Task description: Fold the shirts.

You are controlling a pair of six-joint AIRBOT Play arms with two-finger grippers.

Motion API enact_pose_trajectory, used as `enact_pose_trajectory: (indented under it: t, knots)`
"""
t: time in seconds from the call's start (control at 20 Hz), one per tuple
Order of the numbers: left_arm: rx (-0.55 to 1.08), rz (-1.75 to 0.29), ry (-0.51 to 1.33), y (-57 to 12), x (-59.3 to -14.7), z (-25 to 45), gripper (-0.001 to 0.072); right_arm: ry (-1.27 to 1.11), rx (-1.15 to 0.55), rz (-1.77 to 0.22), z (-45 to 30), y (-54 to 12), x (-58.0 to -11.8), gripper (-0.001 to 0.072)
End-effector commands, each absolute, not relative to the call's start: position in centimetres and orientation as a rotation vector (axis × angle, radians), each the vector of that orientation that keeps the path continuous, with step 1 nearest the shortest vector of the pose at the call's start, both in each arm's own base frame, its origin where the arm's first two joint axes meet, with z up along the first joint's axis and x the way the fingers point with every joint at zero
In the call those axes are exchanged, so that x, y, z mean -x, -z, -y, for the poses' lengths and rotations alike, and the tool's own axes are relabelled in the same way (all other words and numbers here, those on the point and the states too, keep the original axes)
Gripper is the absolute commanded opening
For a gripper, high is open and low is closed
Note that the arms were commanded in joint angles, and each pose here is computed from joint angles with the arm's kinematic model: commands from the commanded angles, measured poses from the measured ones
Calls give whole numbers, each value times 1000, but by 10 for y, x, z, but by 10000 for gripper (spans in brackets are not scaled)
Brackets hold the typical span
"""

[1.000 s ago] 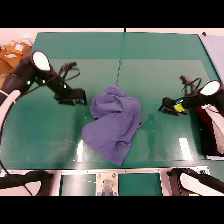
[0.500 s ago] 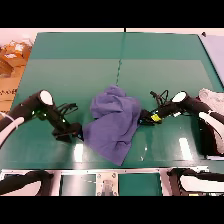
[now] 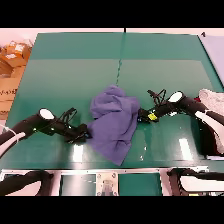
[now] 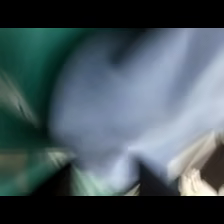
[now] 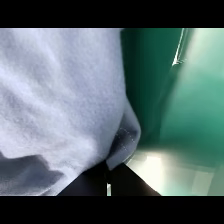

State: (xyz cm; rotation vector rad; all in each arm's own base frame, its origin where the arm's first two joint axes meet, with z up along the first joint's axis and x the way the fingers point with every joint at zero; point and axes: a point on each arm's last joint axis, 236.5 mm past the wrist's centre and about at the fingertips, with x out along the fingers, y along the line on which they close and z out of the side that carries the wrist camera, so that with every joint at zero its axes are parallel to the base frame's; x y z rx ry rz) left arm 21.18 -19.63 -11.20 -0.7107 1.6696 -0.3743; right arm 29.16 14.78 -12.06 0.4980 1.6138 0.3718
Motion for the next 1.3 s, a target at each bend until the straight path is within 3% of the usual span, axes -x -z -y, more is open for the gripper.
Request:
enact_pose_trajectory:
  t: [0.0,0.15,0.3,0.4,0.65,0.75,1.0,1.25]
  knots:
    - [787,-1553,467,99,-231,214,22,-379,-491,-1634,-145,119,-288,17]
    - [622,-1634,550,87,-213,205,21,-357,-450,-1633,-118,105,-296,16]
    - [404,-1688,367,78,-223,146,21,-189,-453,-1541,-58,77,-323,16]
    - [375,-1609,306,45,-251,120,21,-99,-517,-1449,-29,51,-338,16]
    - [308,-1072,356,-137,-342,103,21,-61,-496,-1137,1,-69,-359,16]
    - [246,-834,404,-232,-355,107,21,-63,-461,-948,2,-144,-364,16]
    - [112,-289,450,-449,-309,106,21,-46,-271,-381,5,-366,-318,17]
    - [62,-16,457,-535,-242,105,22,36,-165,-17,6,-490,-230,17]
